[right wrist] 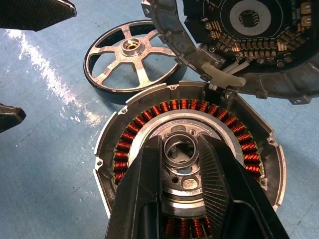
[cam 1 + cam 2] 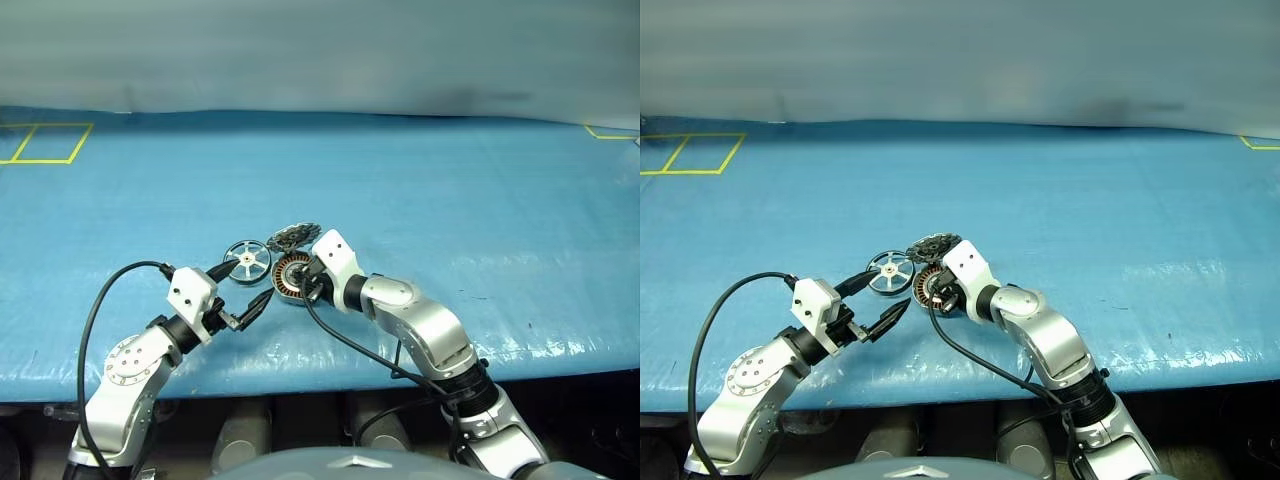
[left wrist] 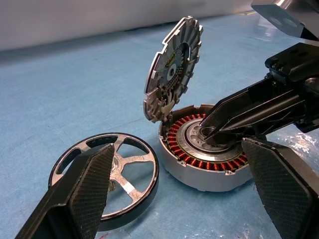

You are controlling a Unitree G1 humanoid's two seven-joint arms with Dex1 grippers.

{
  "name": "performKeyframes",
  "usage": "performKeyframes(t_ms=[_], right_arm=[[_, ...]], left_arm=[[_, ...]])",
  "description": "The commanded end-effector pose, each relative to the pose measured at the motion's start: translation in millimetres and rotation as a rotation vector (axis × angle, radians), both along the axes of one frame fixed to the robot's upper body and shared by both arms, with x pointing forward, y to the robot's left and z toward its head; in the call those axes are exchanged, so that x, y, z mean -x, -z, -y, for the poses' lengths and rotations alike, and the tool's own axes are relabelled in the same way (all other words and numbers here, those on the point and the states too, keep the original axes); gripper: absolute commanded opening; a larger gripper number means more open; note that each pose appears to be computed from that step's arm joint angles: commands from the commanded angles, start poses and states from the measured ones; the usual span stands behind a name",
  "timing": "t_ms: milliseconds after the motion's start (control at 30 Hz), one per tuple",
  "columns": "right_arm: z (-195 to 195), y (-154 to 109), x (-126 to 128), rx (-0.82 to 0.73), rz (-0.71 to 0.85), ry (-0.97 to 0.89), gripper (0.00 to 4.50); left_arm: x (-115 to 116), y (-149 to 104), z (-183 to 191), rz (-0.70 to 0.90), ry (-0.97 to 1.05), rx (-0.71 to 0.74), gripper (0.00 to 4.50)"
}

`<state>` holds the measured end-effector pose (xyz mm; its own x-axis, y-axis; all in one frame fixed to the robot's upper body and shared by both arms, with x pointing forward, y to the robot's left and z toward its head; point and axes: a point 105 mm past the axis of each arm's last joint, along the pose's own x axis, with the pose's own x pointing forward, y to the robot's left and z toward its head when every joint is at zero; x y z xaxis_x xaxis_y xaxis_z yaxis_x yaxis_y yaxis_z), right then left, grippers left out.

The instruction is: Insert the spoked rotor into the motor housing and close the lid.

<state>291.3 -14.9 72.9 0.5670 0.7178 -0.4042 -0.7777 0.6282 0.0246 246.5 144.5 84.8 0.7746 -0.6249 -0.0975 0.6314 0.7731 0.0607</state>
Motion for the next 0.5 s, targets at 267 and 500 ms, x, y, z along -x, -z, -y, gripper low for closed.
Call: performKeyframes(t_ms=[267,500], right_arm=[[-3,-19,4,-0.059,0.021,-0.013,2.26],[-8,-29,9,-0.096,0.021,-0.019,1.34]], left_arm=[[0,-5,0,0.021,0.002,0.01,4.5],[-1,-4,1,0.019,0.004,0.013,4.5]])
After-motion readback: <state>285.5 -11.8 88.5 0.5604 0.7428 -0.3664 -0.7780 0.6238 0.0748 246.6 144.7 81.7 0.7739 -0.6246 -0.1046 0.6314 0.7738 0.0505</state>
